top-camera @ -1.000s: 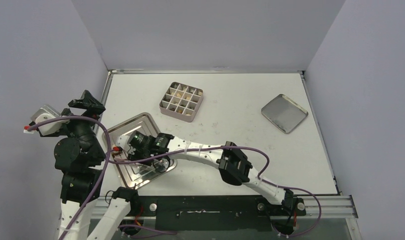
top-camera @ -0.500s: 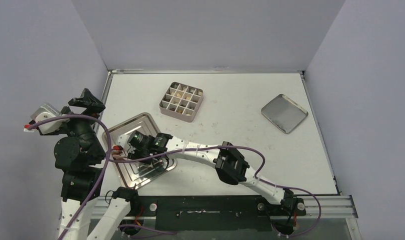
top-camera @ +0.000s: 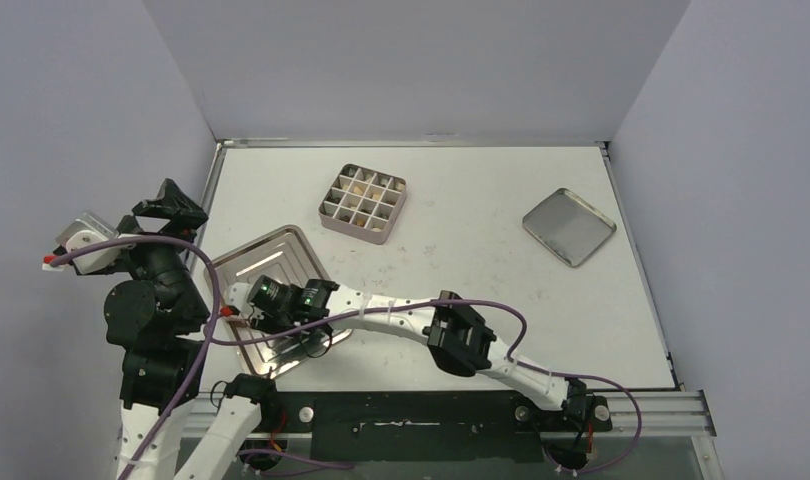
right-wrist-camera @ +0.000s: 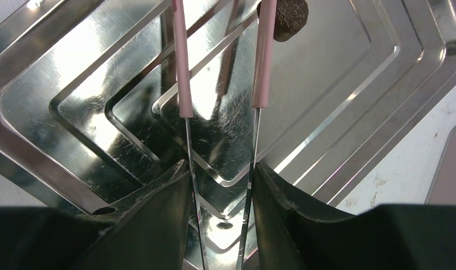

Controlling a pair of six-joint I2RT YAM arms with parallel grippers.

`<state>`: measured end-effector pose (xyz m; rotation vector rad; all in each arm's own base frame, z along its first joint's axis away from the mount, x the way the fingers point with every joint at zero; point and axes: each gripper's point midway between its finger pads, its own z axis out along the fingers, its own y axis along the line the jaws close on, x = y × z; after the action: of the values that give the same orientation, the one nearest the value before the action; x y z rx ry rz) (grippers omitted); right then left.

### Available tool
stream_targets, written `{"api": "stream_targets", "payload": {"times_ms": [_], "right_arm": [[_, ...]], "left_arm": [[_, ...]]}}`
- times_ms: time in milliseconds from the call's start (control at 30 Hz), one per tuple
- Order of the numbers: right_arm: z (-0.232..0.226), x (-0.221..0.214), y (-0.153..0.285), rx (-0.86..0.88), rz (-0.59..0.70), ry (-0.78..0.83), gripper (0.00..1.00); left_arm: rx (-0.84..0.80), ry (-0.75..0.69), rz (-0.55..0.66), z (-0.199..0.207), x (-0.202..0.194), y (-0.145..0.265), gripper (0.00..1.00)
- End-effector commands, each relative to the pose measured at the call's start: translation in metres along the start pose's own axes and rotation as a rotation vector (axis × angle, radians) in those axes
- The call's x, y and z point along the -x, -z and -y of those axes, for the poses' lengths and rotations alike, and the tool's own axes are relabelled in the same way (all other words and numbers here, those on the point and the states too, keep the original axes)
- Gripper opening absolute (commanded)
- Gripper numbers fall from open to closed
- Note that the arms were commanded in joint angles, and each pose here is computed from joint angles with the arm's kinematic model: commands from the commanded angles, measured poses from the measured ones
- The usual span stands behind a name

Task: Pack the chocolate
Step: Pick up the fake chocolate from the plate.

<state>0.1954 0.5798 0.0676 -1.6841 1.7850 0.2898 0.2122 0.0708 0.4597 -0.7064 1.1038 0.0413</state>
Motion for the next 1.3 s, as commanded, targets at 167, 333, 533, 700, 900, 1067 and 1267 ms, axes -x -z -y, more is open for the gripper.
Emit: {"api": "stream_targets", "payload": {"times_ms": [167, 333, 533, 700, 900, 1067, 1267], "right_arm": [[0.017, 0.031, 0.013, -0.118, 0.080, 0.021, 0.31], [0.021, 0.033, 0.018, -0.137, 0.085, 0.025, 0.19], [0.028, 0.034, 0.033, -0.170, 0.086, 0.008, 0.14], [0.038, 0.037, 0.061, -0.194, 0.110, -0.035, 0.09], [0.048, 0.034, 0.086, -0.181, 0.136, -0.110, 0.07], [0.063, 0.032, 0.098, -0.158, 0.169, -0.168, 0.07], [0.081, 0.029, 0.105, -0.137, 0.189, -0.213, 0.06]], "left_arm": [[-0.021, 0.037, 0.053, 0.002, 0.029, 0.006, 0.85], [-0.023, 0.036, 0.051, 0.003, 0.029, 0.006, 0.85], [-0.026, 0.037, 0.050, 0.004, 0.028, 0.006, 0.85], [-0.021, 0.028, 0.038, 0.003, 0.020, 0.004, 0.85], [-0.028, 0.032, 0.021, 0.004, 0.011, 0.003, 0.85], [-0.032, 0.042, 0.023, 0.005, 0.012, 0.004, 0.85], [-0.039, 0.040, 0.004, 0.006, 0.005, 0.003, 0.85]]}}
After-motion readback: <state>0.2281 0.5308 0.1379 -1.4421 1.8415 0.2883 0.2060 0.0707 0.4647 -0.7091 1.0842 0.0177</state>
